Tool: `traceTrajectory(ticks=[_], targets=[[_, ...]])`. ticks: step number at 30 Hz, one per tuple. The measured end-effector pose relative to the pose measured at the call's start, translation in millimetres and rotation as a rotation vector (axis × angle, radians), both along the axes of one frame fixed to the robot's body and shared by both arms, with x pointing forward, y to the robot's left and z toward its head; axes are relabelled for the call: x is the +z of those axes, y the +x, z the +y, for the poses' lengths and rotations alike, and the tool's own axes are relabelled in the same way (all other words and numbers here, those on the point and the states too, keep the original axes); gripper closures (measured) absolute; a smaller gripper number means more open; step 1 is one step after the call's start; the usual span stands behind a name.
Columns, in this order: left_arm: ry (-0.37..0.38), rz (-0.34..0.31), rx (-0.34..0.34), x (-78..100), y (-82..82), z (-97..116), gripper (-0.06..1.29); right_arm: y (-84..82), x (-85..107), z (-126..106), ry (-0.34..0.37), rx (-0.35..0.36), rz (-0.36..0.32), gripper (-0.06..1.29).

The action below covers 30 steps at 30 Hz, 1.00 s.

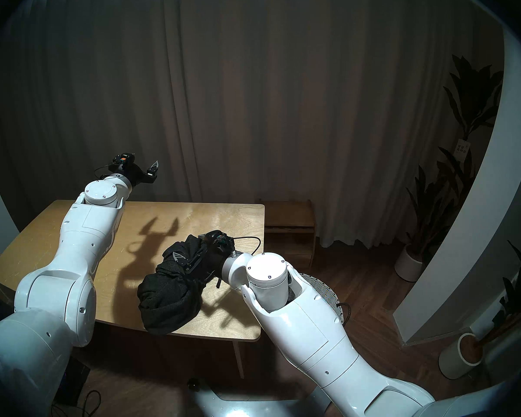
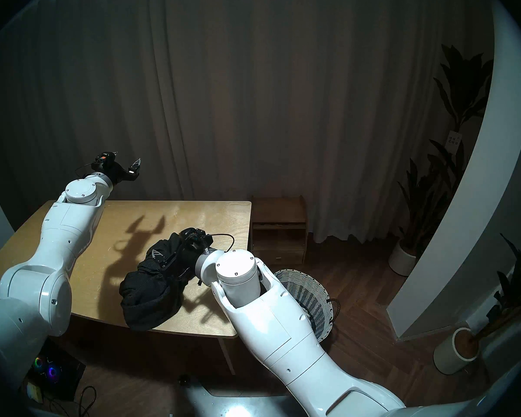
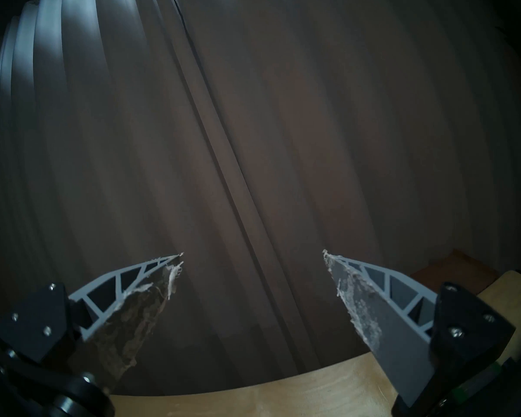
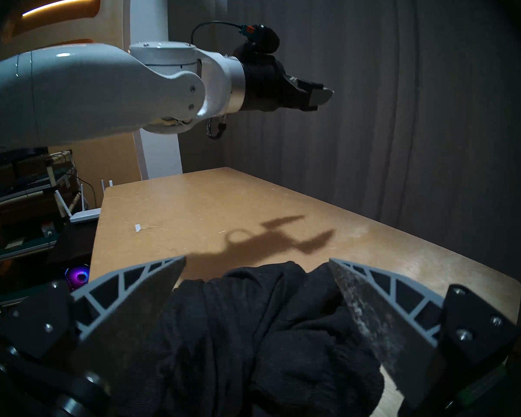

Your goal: Toss clothes into the laundry hamper

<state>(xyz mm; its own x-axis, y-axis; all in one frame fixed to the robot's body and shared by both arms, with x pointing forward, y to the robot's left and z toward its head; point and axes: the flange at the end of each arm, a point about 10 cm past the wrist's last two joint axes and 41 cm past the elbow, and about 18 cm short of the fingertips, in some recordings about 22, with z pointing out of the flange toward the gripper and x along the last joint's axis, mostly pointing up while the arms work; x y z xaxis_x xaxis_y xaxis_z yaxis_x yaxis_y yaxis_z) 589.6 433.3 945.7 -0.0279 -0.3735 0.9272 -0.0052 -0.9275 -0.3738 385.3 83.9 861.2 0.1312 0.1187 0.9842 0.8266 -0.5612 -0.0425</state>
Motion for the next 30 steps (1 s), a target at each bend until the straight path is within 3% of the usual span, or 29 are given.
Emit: traceTrajectory(ticks=[6,17,30], targets=[[0.014,0.028,-0.024,-16.1,-9.0,1,0.0,-18.7,-3.0,4,-0.016,0.059,0.037,-0.02],[0.063,0.023,-0.068,-19.7,-25.7,8,0.0,-45.8,-11.5,6,-0.051,0.14,0.102,-0.02],[0.127,-0.001,-0.113,-15.3,-52.0,22,0.0,-36.4,22.1,4,-0.012,0.117,0.08,-0.02]])
